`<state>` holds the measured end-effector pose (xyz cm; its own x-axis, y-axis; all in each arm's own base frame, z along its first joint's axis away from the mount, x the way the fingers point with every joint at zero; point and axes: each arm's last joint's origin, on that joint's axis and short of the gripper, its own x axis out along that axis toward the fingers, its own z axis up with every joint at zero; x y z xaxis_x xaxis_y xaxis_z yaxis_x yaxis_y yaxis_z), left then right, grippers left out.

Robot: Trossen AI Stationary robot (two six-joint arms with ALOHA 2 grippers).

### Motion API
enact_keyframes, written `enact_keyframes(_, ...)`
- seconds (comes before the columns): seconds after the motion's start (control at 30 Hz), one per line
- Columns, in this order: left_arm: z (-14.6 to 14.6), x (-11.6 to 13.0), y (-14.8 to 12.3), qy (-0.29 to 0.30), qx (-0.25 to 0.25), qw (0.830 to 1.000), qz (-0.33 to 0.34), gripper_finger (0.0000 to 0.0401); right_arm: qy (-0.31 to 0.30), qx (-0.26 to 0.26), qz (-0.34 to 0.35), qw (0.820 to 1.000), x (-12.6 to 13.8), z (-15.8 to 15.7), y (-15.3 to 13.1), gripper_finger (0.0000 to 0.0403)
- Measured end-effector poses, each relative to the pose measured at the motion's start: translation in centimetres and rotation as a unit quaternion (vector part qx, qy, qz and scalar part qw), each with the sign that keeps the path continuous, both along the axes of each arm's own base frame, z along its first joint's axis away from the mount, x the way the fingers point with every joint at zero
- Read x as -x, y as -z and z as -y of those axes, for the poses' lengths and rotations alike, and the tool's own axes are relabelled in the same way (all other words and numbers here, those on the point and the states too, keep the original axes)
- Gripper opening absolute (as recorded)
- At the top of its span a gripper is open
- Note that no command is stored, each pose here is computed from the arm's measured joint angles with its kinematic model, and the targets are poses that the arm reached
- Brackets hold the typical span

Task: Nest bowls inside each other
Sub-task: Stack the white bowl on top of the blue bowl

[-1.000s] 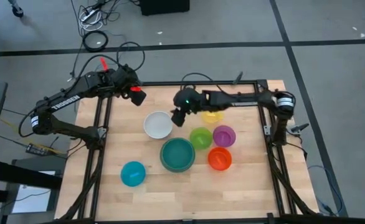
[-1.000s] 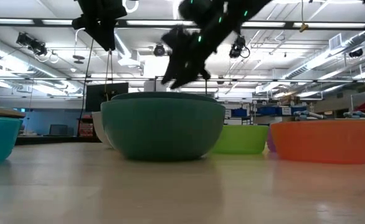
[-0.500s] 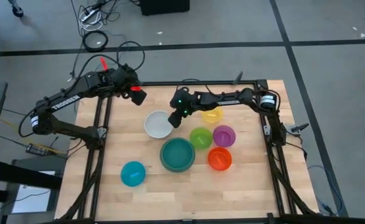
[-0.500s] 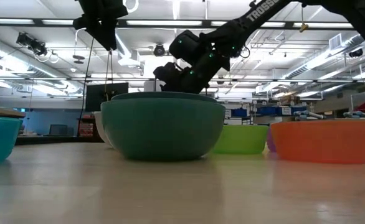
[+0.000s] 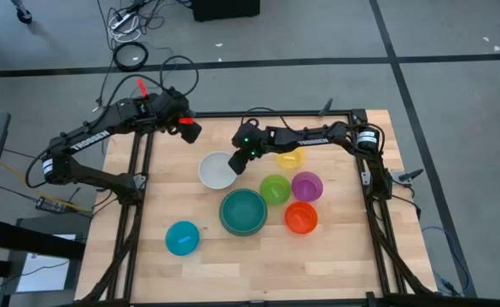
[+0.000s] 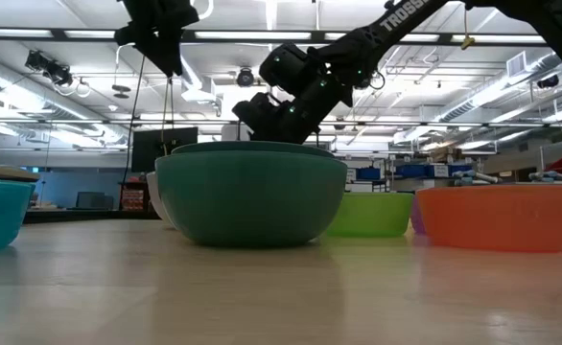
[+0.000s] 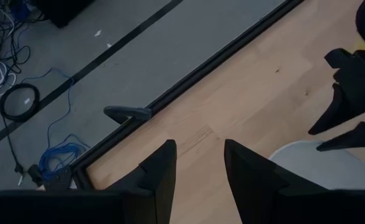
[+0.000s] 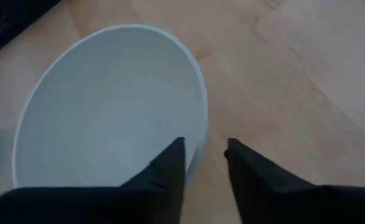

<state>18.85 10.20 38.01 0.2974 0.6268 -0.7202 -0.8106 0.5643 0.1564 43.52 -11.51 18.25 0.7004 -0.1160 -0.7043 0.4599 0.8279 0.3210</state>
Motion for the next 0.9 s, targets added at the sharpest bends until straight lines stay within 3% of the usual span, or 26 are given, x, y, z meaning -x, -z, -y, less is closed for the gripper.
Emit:
enact_keyframes(0.2, 0.0, 0.0, 0.0, 0.0, 0.0, 1.0, 0.0, 0.0144, -0.021, -0.009, 0.004, 1.0, -0.15, -0.58, -0.04, 0.0021)
enact_keyframes(0.9, 0.0, 0.01, 0.0, 0.0, 0.0, 1.0, 0.0, 0.0144, -0.009, 0.038, 0.003, 0.999, -0.29, -0.58, -0.21, 0.0)
